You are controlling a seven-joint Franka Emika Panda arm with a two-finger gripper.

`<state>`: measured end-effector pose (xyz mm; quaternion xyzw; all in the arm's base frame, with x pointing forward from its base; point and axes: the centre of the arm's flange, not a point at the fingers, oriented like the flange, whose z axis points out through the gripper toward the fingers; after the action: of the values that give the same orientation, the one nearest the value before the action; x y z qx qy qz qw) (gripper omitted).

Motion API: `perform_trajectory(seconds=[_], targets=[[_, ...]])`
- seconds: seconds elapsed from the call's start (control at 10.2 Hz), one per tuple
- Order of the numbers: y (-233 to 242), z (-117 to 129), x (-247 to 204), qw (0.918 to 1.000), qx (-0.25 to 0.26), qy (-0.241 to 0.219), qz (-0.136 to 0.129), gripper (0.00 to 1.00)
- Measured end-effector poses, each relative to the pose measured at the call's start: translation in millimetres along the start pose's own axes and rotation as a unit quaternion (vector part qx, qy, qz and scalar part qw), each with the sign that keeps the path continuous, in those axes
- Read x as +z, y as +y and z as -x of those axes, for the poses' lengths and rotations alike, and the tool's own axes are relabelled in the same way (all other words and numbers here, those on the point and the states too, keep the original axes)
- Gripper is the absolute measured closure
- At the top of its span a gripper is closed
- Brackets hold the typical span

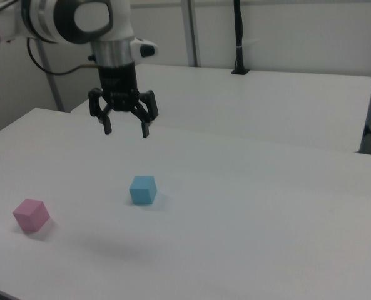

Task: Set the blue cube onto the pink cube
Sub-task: 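Move the gripper down over the light-blue cube and close on it, then lift the light-blue cube and carry it toward the pink cube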

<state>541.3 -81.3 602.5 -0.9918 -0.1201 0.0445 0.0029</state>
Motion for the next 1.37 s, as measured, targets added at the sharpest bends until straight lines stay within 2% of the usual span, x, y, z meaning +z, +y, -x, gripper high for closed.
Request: perform_trajectory(seconds=[0.1,0.29,0.49,0.59,1.17,1.27,1.37], targets=[[2.9,-12.8,23.4,0.9998,-0.018,-0.008,0.0,0.0],[3.0,-52.3,100.6,0.9994,-0.028,-0.018,0.007,0.01],[-23.5,-90.9,171.9,0.9991,-0.034,-0.014,0.021,0.01],[-39.7,-101.3,193.7,0.9991,-0.03,-0.014,0.024,0.0],[-85.6,-141.3,259.9,0.9994,-0.014,0.01,0.031,0.02],[-87.9,-142.8,262.4,0.9993,-0.015,0.011,0.031,0.12],[-86.4,-143.3,259.9,0.9994,-0.007,0.014,0.031,0.36]])
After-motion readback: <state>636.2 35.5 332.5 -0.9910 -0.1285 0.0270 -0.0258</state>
